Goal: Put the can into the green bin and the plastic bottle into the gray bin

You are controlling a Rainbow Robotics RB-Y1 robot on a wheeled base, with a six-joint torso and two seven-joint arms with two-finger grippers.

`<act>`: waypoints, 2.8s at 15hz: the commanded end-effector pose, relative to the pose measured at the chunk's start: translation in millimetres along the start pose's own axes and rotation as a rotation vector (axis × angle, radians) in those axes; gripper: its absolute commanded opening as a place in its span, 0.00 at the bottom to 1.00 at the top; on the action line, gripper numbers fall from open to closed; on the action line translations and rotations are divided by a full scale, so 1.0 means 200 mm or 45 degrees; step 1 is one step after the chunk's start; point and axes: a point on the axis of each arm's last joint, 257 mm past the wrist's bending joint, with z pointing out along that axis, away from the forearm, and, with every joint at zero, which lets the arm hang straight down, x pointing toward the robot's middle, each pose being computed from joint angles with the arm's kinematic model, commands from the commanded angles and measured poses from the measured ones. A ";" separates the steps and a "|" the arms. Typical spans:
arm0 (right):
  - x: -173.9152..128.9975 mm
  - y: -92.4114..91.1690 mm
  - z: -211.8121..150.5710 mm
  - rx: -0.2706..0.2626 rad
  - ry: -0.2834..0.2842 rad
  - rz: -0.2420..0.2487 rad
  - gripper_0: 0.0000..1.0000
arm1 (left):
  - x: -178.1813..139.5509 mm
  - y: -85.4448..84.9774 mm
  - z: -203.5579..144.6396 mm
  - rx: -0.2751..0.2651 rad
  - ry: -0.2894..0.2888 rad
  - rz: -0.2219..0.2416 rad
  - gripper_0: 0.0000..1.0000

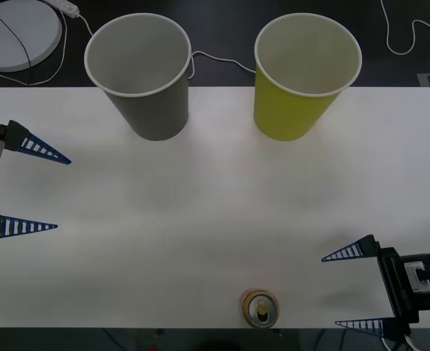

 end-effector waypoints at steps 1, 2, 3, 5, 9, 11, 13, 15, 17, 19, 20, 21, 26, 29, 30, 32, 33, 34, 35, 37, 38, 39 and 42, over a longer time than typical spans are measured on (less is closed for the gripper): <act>0.00 0.01 0.09 0.026 -0.057 0.010 1.00 | 0.00 0.00 0.00 0.000 0.000 0.000 1.00; -0.01 0.02 0.13 0.028 -0.076 0.003 1.00 | 0.00 0.00 0.00 0.000 0.000 0.000 1.00; -0.02 0.02 0.16 0.025 -0.088 -0.005 1.00 | 0.00 0.00 0.00 0.000 0.000 0.000 1.00; 0.00 0.02 0.21 0.034 -0.091 -0.012 1.00 | 0.00 0.00 0.00 0.000 0.000 0.000 1.00; 0.02 0.01 0.33 0.064 -0.091 -0.047 1.00 | 0.00 0.00 0.00 0.000 0.000 0.000 1.00; 0.02 0.01 0.39 0.074 -0.096 -0.056 1.00 | 0.00 0.00 0.00 0.000 0.000 0.000 1.00; 0.03 0.01 0.46 0.086 -0.098 -0.063 1.00 | 0.00 0.00 0.00 0.000 0.000 0.000 1.00; 0.03 0.00 0.52 0.098 -0.099 -0.070 1.00 | 0.00 0.00 0.00 0.000 0.000 0.000 1.00; 0.04 0.01 0.59 0.110 -0.099 -0.069 1.00 | 0.00 0.00 0.00 0.000 0.000 0.000 1.00; 0.03 0.01 0.65 0.114 -0.107 -0.075 1.00 | 0.00 0.00 0.00 0.000 0.000 0.000 1.00; 0.03 0.02 0.68 0.115 -0.106 -0.072 1.00 | 0.00 0.00 0.00 0.000 0.000 0.000 1.00; 0.03 0.03 0.71 0.115 -0.111 -0.067 1.00 | 0.00 0.00 0.00 0.000 0.000 0.000 1.00; 0.00 0.06 0.83 0.131 -0.151 -0.040 1.00 | 0.00 0.00 0.00 0.000 0.000 0.000 1.00; -0.01 0.06 0.84 0.135 -0.155 -0.051 1.00 | 0.00 0.00 0.00 0.000 0.000 0.000 1.00; 0.00 0.06 0.84 0.135 -0.153 -0.055 1.00 | 0.00 0.00 0.00 0.000 0.000 0.000 1.00; -0.01 0.06 0.84 0.137 -0.157 -0.064 0.19 | 0.00 0.00 0.00 0.000 0.000 0.000 1.00; -0.01 0.06 0.84 0.134 -0.154 -0.060 0.09 | 0.00 0.00 0.00 0.000 0.000 0.000 1.00; -0.01 0.06 0.84 0.134 -0.155 -0.063 0.00 | 0.00 0.00 0.00 0.000 0.000 0.000 1.00; -0.01 0.06 0.84 0.136 -0.154 -0.063 0.00 | 0.00 0.00 0.00 0.000 0.000 0.000 1.00; -0.01 0.07 0.84 0.128 -0.156 -0.048 0.00 | 0.00 0.00 0.00 0.000 0.000 0.000 1.00; -0.01 0.07 0.84 0.130 -0.157 -0.047 0.00 | 0.00 0.00 0.00 0.000 0.000 0.000 1.00; -0.01 0.06 0.84 0.128 -0.157 -0.050 0.00 | 0.00 0.00 0.00 0.000 0.000 0.000 1.00; -0.01 0.01 0.82 0.120 -0.143 -0.061 0.00 | 0.00 0.00 0.00 0.000 0.000 0.000 1.00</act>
